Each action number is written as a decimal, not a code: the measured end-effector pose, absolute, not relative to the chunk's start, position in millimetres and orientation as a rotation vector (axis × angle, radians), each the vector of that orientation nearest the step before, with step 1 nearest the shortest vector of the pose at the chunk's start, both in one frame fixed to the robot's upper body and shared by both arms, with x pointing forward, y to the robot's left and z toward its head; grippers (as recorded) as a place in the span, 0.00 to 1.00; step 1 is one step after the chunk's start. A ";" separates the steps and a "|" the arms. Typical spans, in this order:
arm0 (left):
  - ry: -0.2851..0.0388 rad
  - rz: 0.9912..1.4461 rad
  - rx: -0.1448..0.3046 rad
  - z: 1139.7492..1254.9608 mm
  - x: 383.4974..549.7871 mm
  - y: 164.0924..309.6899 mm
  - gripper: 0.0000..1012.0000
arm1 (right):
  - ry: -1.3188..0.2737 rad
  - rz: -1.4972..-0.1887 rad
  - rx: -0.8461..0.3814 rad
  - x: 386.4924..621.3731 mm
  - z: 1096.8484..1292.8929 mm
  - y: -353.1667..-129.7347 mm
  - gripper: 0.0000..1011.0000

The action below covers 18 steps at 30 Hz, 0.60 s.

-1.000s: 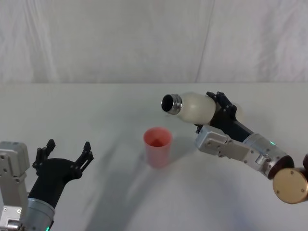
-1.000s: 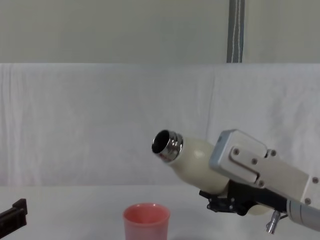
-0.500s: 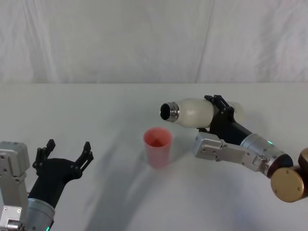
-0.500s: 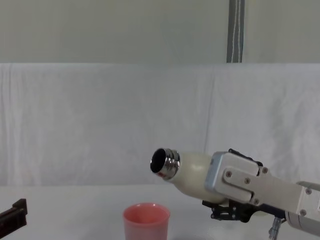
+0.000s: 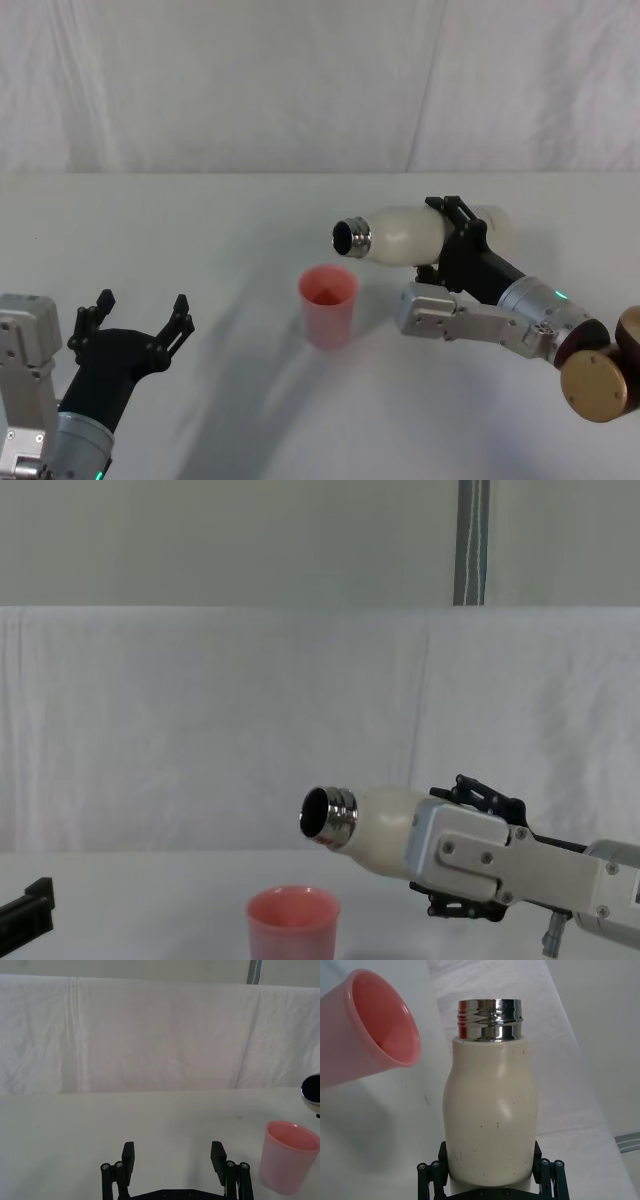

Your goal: Grasp the thermos with one hand and pour water into the cup lid.

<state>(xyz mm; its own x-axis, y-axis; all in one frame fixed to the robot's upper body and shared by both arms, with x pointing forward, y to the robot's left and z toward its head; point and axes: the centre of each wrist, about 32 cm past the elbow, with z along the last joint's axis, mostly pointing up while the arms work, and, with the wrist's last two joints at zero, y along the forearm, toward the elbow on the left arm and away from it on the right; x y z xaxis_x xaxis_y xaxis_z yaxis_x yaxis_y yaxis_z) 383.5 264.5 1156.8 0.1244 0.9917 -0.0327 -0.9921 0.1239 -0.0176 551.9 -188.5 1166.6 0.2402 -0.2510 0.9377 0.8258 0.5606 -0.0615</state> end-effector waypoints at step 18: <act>0.014 1.446 -0.038 1156.8 383.5 264.5 0.99 | -1.141 -0.802 -0.680 553.4 1170.6 -187.0 0.94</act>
